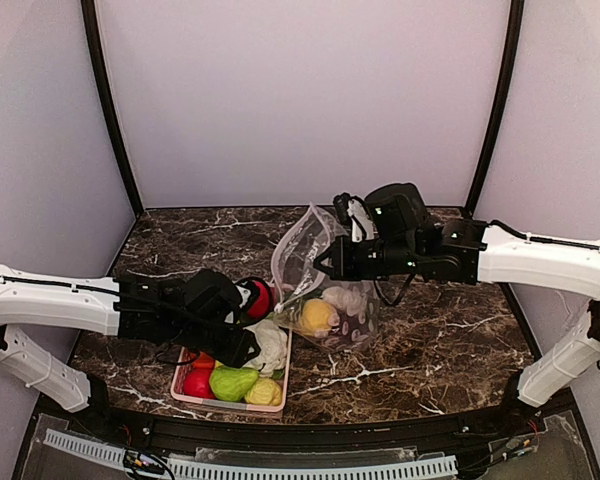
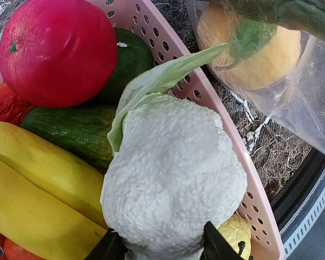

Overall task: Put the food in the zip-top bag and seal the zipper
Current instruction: Pick up the fake vegetable from the bin.

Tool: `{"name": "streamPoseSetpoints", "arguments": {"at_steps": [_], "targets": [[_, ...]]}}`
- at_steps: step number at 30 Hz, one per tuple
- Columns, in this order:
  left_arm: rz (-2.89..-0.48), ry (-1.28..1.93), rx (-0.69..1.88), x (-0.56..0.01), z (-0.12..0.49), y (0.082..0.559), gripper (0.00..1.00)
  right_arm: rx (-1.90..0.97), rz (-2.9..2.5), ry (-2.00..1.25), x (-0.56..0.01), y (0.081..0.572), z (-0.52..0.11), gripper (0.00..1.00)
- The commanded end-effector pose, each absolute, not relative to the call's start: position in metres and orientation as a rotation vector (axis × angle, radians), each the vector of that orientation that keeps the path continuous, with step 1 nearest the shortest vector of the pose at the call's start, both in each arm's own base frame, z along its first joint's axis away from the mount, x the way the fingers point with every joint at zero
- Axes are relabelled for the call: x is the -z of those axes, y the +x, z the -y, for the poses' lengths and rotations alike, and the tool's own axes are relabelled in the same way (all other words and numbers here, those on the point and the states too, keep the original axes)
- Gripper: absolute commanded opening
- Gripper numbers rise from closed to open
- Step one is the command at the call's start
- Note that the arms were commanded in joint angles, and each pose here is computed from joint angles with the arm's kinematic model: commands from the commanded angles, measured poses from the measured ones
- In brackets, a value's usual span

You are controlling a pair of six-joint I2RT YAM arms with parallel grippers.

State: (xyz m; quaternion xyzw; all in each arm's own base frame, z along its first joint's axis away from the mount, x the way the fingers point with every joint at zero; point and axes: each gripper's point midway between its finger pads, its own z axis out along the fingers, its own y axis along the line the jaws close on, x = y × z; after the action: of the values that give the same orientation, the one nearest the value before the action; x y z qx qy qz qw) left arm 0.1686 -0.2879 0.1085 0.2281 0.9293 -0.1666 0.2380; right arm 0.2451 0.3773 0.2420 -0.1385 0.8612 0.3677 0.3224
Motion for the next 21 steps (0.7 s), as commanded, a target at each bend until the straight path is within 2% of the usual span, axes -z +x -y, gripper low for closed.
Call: {"name": "streamPoseSetpoints", "arguments": {"at_steps": [1, 9, 21], "targets": [[-2.546, 0.59, 0.47, -0.107, 0.284, 0.167, 0.39, -0.965, -2.25, -0.34, -0.242, 0.249, -0.373, 0.0], [-2.487, 0.518, 0.564, -0.135, 0.282, 0.167, 0.24, -0.97, -2.249, -0.336, -0.243, 0.249, -0.372, 0.0], [-2.41, 0.459, 0.661, -0.169, 0.277, 0.167, 0.21, -0.976, -2.244, -0.331, -0.245, 0.247, -0.37, 0.0]]}}
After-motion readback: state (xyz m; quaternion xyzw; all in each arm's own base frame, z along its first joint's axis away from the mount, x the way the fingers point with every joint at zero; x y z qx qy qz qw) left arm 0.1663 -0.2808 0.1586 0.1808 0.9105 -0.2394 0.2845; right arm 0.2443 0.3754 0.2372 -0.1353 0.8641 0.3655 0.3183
